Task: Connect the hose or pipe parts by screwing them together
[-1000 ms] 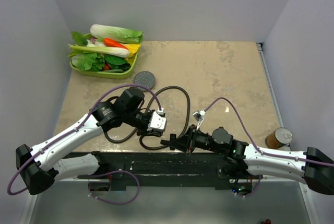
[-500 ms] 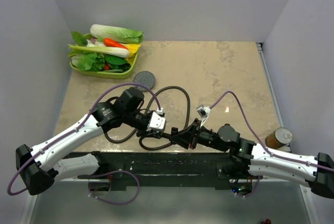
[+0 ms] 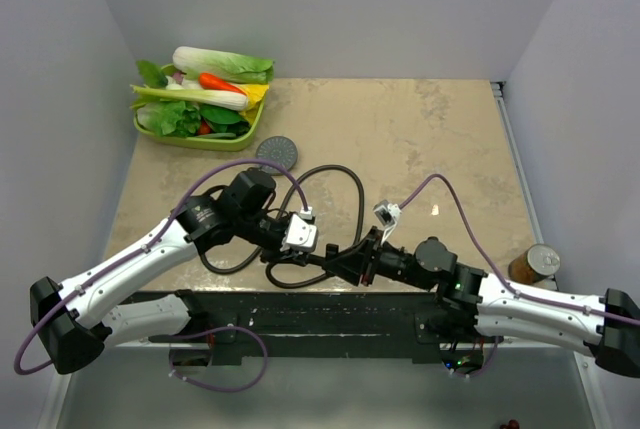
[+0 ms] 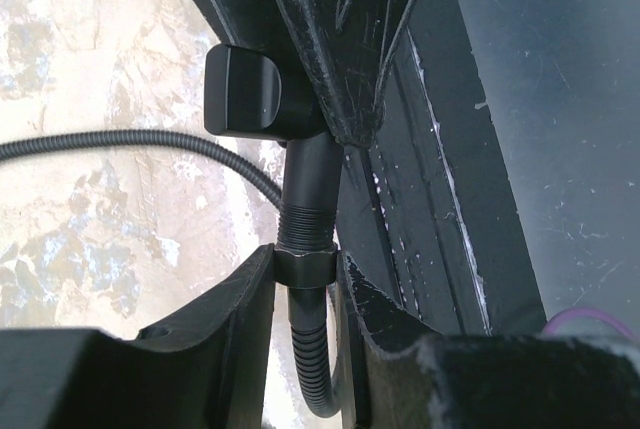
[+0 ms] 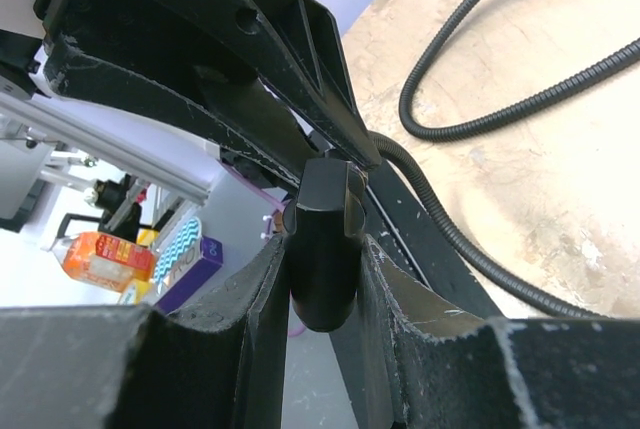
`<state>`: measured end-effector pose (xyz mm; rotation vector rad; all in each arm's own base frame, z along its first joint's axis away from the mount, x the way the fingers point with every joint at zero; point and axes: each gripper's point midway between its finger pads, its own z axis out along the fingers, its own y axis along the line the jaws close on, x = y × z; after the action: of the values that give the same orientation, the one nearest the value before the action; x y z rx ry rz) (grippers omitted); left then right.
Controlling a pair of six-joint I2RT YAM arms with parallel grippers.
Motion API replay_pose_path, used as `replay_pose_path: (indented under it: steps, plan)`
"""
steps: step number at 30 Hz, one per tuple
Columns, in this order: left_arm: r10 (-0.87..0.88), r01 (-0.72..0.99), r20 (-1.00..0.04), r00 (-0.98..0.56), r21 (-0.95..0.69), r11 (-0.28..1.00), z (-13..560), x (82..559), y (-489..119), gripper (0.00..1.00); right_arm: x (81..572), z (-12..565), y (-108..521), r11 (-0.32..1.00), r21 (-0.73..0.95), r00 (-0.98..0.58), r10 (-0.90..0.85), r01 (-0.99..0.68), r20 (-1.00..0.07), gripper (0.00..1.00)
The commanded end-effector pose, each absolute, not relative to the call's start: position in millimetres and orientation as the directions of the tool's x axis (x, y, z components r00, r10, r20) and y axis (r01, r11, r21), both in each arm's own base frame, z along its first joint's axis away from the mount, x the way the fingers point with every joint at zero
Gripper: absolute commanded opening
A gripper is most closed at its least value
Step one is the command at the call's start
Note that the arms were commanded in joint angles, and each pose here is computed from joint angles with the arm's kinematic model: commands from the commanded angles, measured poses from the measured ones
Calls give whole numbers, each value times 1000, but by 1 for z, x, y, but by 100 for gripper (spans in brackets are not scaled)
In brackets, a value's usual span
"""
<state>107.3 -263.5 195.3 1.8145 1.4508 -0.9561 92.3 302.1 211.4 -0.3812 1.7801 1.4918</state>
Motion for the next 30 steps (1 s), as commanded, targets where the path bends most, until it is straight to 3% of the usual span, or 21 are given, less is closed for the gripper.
replay_pose_path:
  steps: [1, 15, 30]
  plan:
    - [418, 965, -888, 192, 95, -243, 227, 106, -279, 0, 94, 231, 311, 181, 754, -687, 321, -631, -652, 0]
    - [416, 964, -885, 208, 115, -238, 228, 108, -278, 0, 94, 222, 310, 110, 856, -774, 381, -505, -505, 0]
    - [389, 959, -890, 240, 154, -238, 243, 108, -278, 0, 94, 222, 321, -42, 970, -891, 405, -240, -203, 0]
